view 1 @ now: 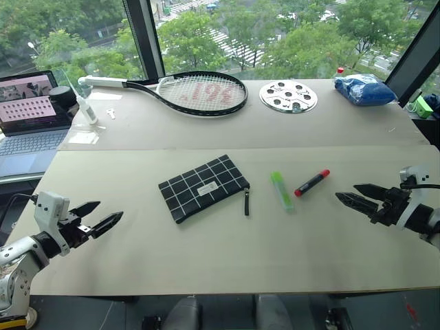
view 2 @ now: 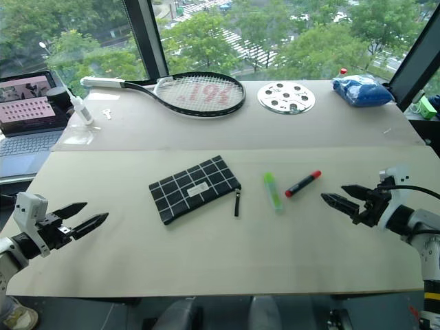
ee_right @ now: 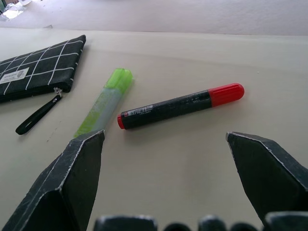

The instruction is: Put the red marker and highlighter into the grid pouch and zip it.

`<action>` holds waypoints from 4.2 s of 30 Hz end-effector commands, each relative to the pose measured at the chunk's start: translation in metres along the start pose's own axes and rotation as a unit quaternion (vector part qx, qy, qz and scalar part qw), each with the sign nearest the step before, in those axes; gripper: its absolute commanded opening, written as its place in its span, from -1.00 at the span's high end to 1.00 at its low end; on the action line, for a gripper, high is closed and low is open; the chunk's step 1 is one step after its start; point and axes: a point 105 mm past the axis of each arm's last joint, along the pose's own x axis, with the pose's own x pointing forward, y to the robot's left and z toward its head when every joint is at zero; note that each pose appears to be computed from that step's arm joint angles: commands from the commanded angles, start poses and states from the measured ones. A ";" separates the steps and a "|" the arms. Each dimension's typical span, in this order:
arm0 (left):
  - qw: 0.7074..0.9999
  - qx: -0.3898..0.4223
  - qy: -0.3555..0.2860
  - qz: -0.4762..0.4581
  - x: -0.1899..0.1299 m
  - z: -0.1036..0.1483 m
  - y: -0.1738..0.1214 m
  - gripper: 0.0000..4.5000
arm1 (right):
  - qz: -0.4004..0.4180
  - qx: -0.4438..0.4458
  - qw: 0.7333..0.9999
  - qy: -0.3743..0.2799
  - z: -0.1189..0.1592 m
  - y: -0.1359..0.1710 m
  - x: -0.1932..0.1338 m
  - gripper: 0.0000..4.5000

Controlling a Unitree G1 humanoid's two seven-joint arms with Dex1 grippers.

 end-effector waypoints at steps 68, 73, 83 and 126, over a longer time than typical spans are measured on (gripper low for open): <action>0.822 0.491 -0.039 -0.286 0.099 0.003 -0.106 -1.00 | 0.198 -0.403 0.892 0.057 0.026 0.144 0.219 0.96; 0.821 0.493 -0.037 -0.284 0.099 -0.001 -0.109 -1.00 | 0.158 -0.407 0.898 0.063 0.028 0.134 0.227 0.96; 0.820 0.503 -0.057 -0.268 0.120 -0.003 -0.126 -1.00 | 0.153 -0.410 0.896 0.076 0.021 0.131 0.227 0.96; 0.890 0.413 -0.077 -0.176 0.127 0.030 -0.116 1.00 | 0.171 -0.266 0.948 0.018 0.047 0.139 0.222 0.73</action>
